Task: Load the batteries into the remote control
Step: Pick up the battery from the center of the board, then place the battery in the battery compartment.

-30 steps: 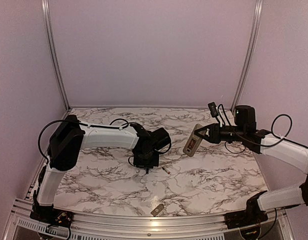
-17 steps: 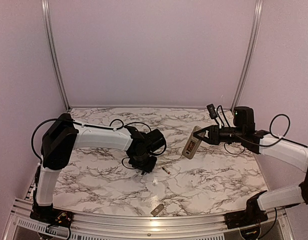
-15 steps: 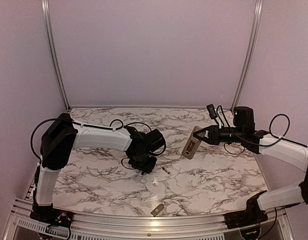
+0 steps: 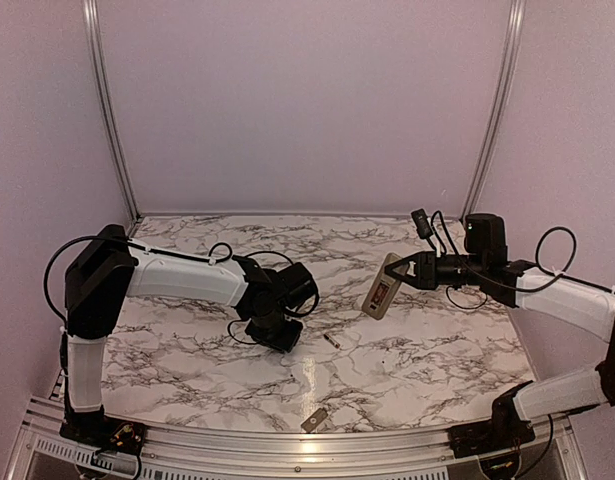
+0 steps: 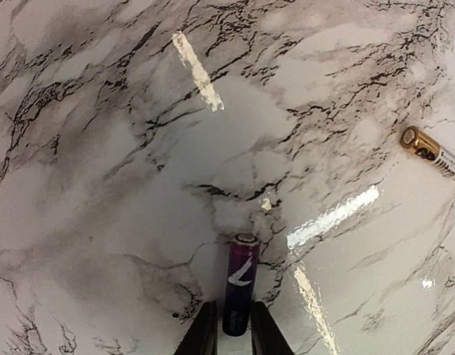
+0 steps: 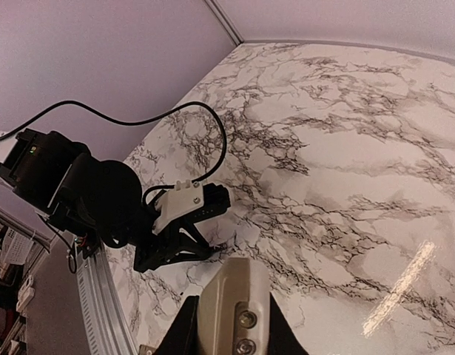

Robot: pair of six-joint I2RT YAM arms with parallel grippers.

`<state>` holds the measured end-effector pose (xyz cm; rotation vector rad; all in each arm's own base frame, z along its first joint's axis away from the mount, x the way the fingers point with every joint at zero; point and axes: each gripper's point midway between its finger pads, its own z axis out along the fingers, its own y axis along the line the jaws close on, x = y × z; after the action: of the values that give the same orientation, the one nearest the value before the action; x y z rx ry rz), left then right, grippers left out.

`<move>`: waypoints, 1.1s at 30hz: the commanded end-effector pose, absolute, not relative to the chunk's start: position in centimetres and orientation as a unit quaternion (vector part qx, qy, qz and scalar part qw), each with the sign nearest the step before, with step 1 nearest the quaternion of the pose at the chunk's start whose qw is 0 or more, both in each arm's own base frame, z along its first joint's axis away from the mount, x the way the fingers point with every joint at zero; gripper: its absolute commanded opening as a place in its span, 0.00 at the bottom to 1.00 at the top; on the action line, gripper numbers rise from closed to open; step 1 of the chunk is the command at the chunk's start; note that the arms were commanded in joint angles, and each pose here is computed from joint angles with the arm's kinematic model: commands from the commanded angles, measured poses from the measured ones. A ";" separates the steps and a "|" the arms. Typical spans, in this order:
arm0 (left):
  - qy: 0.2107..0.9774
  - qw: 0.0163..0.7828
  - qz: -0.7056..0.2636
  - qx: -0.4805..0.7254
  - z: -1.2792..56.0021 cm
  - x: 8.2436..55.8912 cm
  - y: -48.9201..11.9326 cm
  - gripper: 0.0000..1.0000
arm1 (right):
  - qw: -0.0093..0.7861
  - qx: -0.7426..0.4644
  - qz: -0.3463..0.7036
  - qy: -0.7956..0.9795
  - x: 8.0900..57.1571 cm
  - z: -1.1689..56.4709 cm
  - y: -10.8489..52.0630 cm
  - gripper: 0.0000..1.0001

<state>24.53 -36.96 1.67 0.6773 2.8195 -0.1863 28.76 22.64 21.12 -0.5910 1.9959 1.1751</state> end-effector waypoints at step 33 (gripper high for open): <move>0.854 0.216 -0.384 0.278 18.3 22.9 -46.3 0.00 | 0.242 -0.074 0.544 0.800 28.3 17.5 26.6 0.00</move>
<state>24.33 -45.41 17.97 0.7263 2.3672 -0.9646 28.04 26.02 18.01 -0.3193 2.1699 1.4427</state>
